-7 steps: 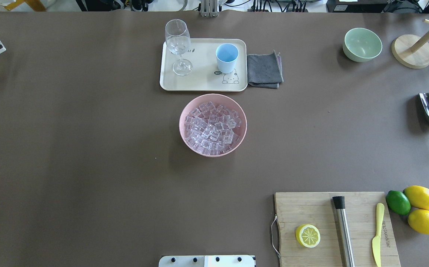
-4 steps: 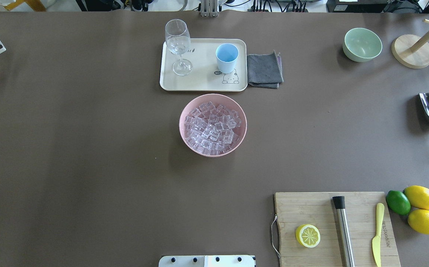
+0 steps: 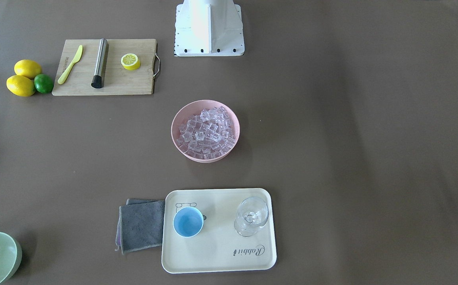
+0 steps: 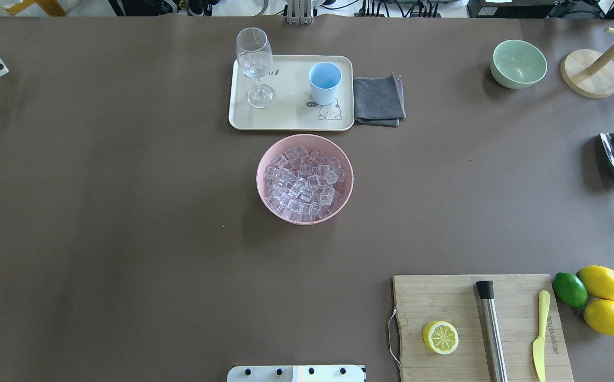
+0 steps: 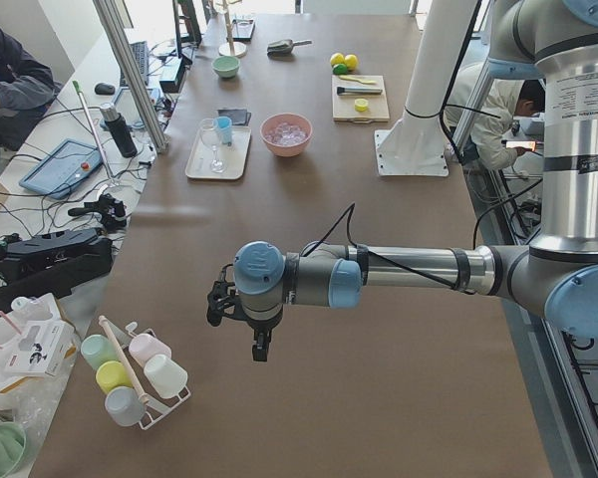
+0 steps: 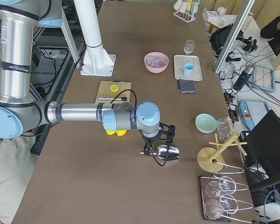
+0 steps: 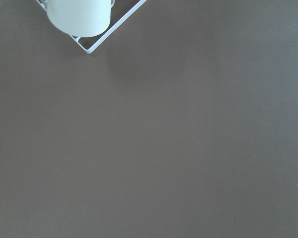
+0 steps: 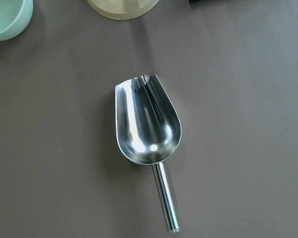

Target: Put ice in cup with scoop

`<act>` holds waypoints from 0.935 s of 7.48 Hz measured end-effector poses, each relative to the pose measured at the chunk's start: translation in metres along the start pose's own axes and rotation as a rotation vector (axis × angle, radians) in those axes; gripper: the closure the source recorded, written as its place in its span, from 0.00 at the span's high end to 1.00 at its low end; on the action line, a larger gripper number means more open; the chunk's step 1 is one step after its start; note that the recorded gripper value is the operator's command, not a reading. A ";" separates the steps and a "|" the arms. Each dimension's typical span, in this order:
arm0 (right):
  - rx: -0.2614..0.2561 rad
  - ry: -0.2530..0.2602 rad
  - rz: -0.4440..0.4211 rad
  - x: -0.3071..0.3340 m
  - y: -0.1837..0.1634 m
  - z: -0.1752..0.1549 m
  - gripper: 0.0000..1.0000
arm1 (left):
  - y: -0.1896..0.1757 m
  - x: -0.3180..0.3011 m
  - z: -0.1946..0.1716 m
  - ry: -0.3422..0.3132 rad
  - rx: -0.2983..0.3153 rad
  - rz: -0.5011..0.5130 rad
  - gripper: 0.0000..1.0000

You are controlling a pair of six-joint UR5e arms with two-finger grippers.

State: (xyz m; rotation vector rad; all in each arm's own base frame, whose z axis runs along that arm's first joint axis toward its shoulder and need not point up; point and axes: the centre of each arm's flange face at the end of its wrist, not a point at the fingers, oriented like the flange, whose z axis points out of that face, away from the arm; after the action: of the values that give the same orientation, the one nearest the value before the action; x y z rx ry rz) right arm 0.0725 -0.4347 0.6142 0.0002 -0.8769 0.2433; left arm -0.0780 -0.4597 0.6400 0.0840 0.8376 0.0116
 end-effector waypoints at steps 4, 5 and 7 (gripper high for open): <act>-0.112 0.062 -0.071 -0.003 0.007 0.067 1.00 | -0.014 0.030 0.012 0.008 -0.002 0.110 0.99; -0.127 0.088 -0.102 -0.011 0.008 0.081 1.00 | -0.015 0.037 0.017 0.010 -0.005 0.138 0.98; -0.154 0.132 -0.138 -0.013 0.010 0.108 1.00 | -0.023 0.064 0.032 0.020 -0.014 0.223 0.99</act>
State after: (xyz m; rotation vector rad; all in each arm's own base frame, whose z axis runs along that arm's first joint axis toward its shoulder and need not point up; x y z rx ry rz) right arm -0.0194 -0.4384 0.6728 -0.0978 -0.7593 0.0458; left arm -0.0115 -0.4816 0.6119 0.1644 0.8448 0.2283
